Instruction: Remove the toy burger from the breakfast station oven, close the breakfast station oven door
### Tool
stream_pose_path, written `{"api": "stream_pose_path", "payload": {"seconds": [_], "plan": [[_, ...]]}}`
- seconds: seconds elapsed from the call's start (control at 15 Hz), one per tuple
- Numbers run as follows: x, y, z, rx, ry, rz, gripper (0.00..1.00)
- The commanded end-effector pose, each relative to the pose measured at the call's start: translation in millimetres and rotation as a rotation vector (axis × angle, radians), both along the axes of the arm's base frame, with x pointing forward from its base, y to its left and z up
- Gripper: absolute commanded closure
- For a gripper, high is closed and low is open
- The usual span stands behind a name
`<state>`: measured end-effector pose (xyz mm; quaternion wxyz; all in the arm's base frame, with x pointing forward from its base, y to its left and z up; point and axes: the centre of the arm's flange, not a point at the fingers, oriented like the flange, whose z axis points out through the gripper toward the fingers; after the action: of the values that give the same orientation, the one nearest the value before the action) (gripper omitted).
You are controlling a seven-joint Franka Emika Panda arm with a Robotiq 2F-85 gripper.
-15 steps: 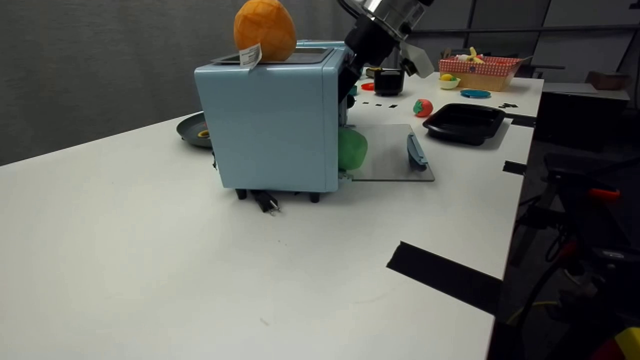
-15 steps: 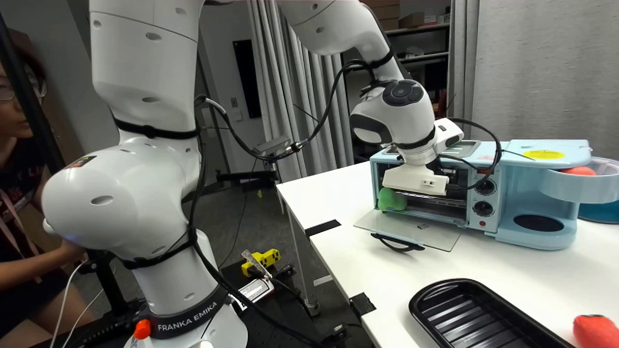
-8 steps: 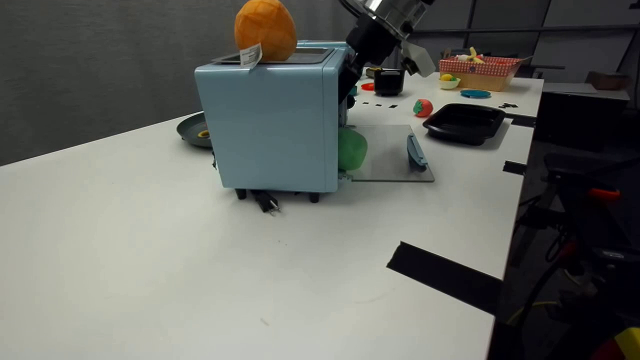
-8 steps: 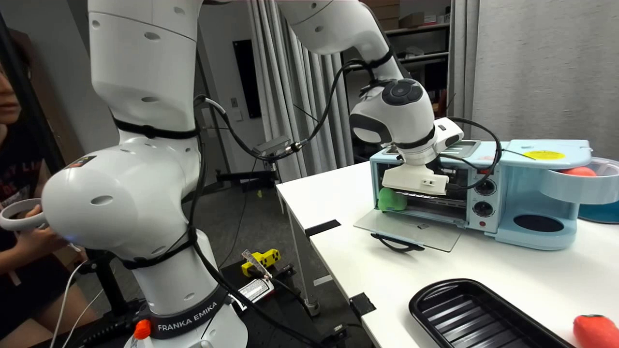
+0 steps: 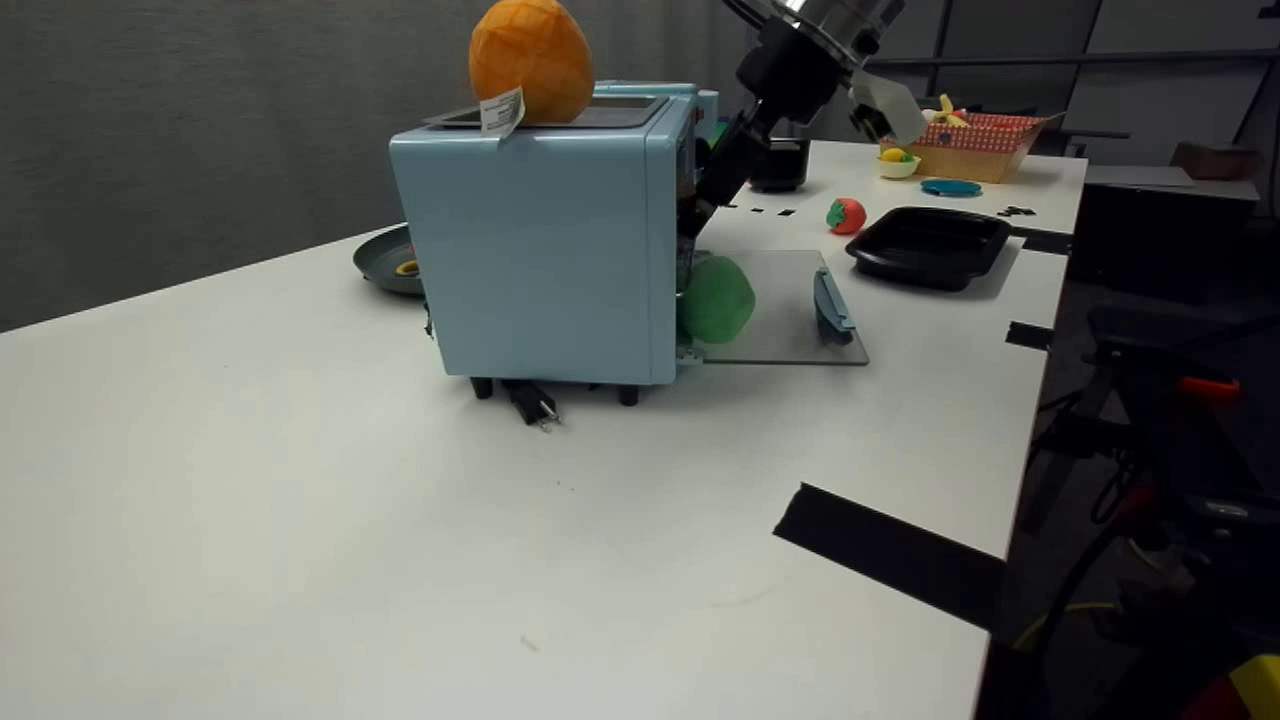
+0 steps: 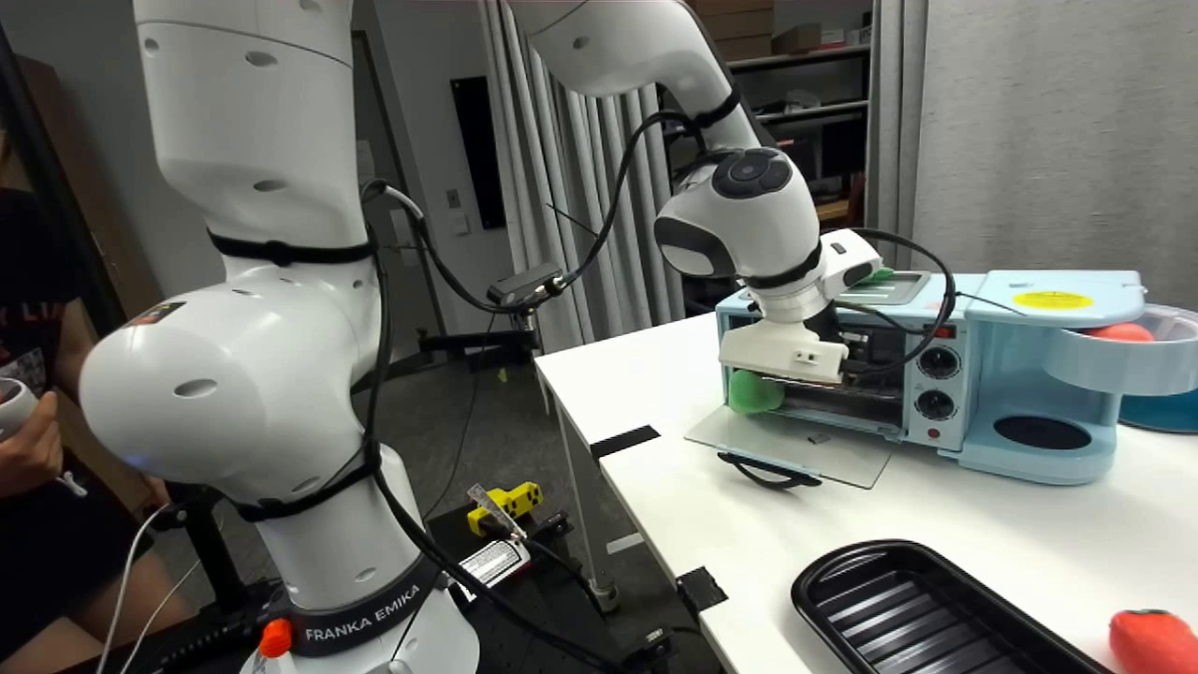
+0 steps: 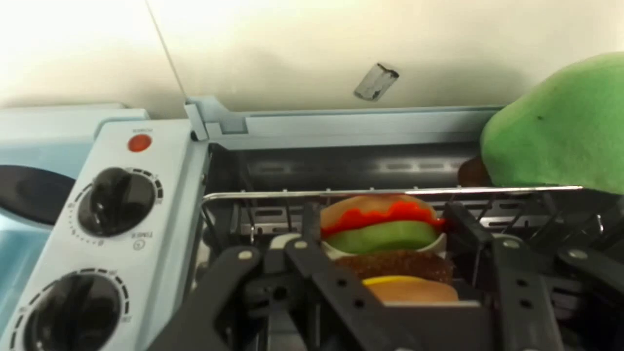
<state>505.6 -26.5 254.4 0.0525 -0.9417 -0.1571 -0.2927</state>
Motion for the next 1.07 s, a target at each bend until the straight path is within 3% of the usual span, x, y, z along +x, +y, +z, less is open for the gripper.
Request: {"api": "stream_pose_path", "payload": {"seconds": [0.0, 0.47, 1.0], "plan": [[-37.5, -5.2, 7.6, -0.015, 0.022, -0.035, 0.61], [-59.9, -17.0, 19.1, -0.055, 0.030, -0.117, 0.61], [-60.9, -26.5, 33.2, -0.083, 0.008, -0.229, 0.61]]}}
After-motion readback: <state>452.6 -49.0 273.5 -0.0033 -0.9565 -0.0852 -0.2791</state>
